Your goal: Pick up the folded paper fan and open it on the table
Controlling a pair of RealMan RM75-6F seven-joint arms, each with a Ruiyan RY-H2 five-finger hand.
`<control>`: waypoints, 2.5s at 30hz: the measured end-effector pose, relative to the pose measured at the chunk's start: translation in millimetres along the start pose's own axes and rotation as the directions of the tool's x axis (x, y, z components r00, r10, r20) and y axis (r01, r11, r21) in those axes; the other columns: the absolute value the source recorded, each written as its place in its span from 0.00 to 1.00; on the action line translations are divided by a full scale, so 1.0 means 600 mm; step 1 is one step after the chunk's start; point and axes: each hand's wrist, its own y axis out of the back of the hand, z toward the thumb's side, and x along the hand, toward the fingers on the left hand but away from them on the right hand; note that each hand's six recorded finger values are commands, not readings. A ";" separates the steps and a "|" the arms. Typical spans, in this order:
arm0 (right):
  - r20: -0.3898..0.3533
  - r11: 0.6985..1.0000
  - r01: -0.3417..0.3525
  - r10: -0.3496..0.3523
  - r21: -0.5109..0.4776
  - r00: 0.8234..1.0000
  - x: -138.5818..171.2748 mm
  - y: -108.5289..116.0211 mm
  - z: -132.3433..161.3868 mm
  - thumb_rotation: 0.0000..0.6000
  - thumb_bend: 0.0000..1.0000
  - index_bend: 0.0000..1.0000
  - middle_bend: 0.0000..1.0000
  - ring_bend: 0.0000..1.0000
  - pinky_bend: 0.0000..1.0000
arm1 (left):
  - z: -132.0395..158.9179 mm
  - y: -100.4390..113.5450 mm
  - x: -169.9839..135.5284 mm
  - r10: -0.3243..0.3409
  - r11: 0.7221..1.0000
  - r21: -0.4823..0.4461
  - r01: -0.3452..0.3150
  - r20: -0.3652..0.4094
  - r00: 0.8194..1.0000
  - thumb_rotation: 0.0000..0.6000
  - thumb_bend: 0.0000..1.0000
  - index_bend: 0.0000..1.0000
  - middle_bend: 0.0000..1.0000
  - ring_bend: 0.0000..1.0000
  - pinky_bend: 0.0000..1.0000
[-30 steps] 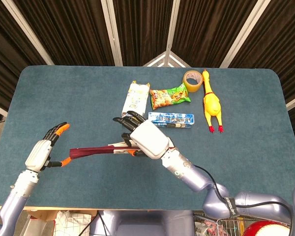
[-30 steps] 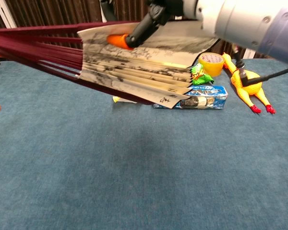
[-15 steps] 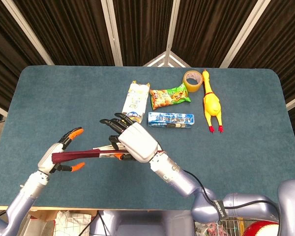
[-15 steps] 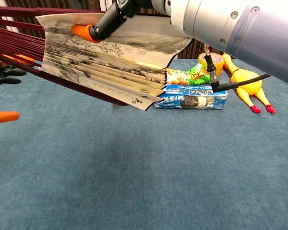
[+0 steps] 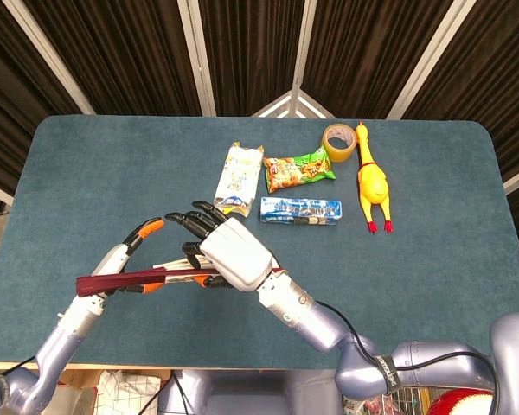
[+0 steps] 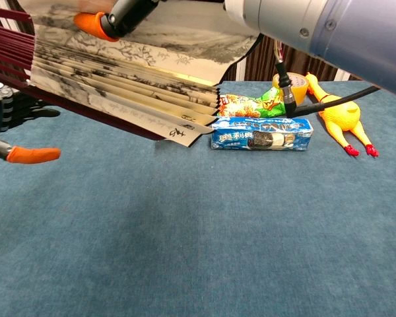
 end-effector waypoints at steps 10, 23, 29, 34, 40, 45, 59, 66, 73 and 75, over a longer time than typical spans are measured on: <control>0.005 1.000 -0.003 0.003 -0.003 1.000 0.003 -0.007 -0.001 1.00 0.41 0.95 0.19 0.22 0.15 | 0.015 -0.037 0.020 -0.068 0.987 -0.139 0.077 0.064 0.996 1.00 0.31 0.16 0.00 0.00 0.00; 0.000 1.000 0.004 -0.004 0.010 1.000 0.007 -0.003 0.000 1.00 0.41 0.96 0.19 0.22 0.15 | 0.013 -0.098 0.036 -0.234 0.915 -0.305 0.266 0.139 0.962 1.00 0.35 0.25 0.00 0.00 0.00; 0.000 1.000 0.008 -0.008 0.006 1.000 0.010 0.001 0.000 1.00 0.41 0.96 0.19 0.22 0.15 | 0.024 -0.109 0.053 -0.227 0.896 -0.345 0.280 0.186 0.956 1.00 0.35 0.26 0.00 0.00 0.00; 0.005 1.000 0.007 -0.007 0.001 1.000 0.013 0.000 -0.003 1.00 0.41 0.96 0.19 0.22 0.15 | 0.033 -0.108 0.063 -0.199 0.888 -0.372 0.269 0.215 0.956 1.00 0.35 0.28 0.00 0.00 0.00; 0.004 1.000 0.009 -0.009 0.003 1.000 0.016 0.003 -0.004 1.00 0.41 0.96 0.19 0.22 0.15 | 0.034 -0.108 0.069 -0.178 0.882 -0.398 0.254 0.218 0.960 1.00 0.50 0.36 0.03 0.00 0.00; 0.011 1.000 0.013 -0.013 0.001 1.000 0.017 0.005 -0.008 1.00 0.41 0.96 0.19 0.22 0.15 | 0.031 -0.106 0.073 -0.168 0.884 -0.401 0.241 0.208 0.964 1.00 0.54 0.45 0.07 0.00 0.01; 0.027 1.000 0.028 -0.028 0.007 0.999 0.025 0.021 -0.021 1.00 0.41 0.96 0.19 0.22 0.15 | 0.028 -0.085 0.086 -0.115 0.915 -0.364 0.175 0.183 0.976 1.00 0.61 0.58 0.17 0.00 0.11; 0.066 0.997 0.058 -0.060 0.042 0.996 0.028 0.055 -0.052 1.00 0.41 0.97 0.19 0.22 0.15 | 0.020 -0.050 0.089 -0.018 0.974 -0.218 0.057 0.176 0.984 1.00 0.61 0.57 0.17 0.00 0.11; 0.104 0.992 0.098 -0.107 0.083 0.989 0.044 0.100 -0.086 1.00 0.41 0.97 0.19 0.22 0.15 | 0.021 0.015 0.078 0.152 0.988 -0.021 -0.151 0.219 0.964 1.00 0.61 0.57 0.17 0.00 0.11; 0.114 0.990 0.107 -0.117 0.094 0.986 0.052 0.112 -0.097 1.00 0.41 0.97 0.19 0.22 0.15 | 0.023 0.036 0.073 0.203 0.977 0.018 -0.213 0.238 0.950 1.00 0.60 0.56 0.17 0.00 0.12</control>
